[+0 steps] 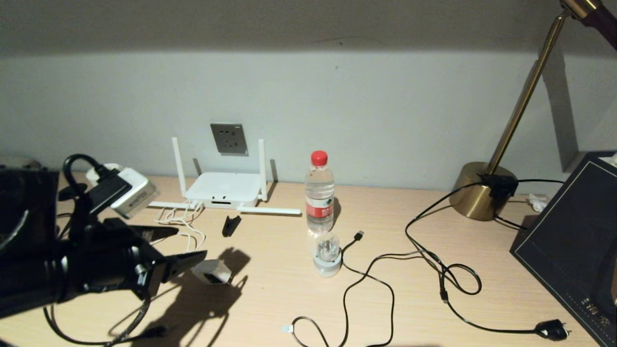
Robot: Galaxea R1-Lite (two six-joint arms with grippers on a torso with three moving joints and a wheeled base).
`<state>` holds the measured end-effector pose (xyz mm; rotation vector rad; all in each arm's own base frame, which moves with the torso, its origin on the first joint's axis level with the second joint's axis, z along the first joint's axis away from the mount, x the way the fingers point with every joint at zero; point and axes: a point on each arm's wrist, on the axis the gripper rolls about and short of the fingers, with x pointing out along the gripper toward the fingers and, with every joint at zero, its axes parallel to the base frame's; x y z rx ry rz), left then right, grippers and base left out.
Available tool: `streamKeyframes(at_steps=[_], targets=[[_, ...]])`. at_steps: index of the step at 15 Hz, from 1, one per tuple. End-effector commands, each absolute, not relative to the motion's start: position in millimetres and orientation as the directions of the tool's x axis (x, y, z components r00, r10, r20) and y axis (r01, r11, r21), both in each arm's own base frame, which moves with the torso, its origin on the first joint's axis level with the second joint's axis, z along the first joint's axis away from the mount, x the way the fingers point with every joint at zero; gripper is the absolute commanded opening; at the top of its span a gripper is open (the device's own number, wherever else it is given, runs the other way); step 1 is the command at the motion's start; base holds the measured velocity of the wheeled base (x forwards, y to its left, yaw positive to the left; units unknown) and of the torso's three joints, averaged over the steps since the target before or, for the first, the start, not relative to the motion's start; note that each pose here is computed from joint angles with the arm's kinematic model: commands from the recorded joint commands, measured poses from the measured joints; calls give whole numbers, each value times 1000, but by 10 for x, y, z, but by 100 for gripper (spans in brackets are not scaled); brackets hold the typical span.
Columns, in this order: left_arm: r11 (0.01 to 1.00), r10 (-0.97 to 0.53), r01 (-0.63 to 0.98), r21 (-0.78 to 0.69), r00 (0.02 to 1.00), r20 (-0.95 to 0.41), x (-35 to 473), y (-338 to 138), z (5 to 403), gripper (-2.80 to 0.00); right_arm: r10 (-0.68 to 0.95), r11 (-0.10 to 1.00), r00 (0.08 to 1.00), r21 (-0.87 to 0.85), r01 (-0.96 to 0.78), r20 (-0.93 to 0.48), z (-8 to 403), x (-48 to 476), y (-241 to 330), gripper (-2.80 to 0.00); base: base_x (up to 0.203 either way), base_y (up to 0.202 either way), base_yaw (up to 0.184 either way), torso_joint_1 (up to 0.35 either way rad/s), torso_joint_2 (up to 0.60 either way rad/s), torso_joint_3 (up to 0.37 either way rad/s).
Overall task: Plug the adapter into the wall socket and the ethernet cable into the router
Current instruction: Pick up plug
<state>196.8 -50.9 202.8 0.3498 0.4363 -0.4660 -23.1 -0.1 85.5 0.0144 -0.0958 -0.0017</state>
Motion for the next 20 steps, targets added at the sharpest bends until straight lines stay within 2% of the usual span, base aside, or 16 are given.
streamKeyframes(at_steps=[1, 4, 9, 12, 14, 17, 20], targets=[[756, -426, 608, 243, 738, -523, 2299, -519, 1888, 0, -2, 1000, 998, 14, 1, 63, 766, -204, 0, -280, 0, 0, 0, 0, 0, 0], [603, -445, 681, 415, 719, -533, 2514, -458, 1888, 0, -3, 1000, 998, 14, 2, 63, 766, -204, -1, -280, 0, 0, 0, 0, 0, 0], [315, -535, 845, 432, 534, -655, 2483, -371, 1966, 0, -2, 1000, 998, 14, 1, 63, 766, -204, 0, -280, 0, 0, 0, 0, 0, 0], [201, -522, 899, 388, 433, -734, 2410, -321, 2022, 0, -3, 1000, 998, 14, 2, 63, 766, -204, -1, -280, 0, 0, 0, 0, 0, 0], [159, -513, 906, 393, 416, -751, 2503, -324, 1936, 0, -3, 1000, 998, 14, 2, 63, 766, -204, -1, -280, 0, 0, 0, 0, 0, 0], [40, -478, 903, 428, 394, -785, 2638, -335, 1802, 0, -3, 1000, 998, 14, 2, 63, 766, -204, -1, -280, 0, 0, 0, 0, 0, 0], [14, -444, 908, 418, 380, -811, 2782, -344, 1678, 0, -3, 1000, 998, 14, 2, 63, 766, -204, -1, -280, 0, 0, 0, 0, 0, 0]])
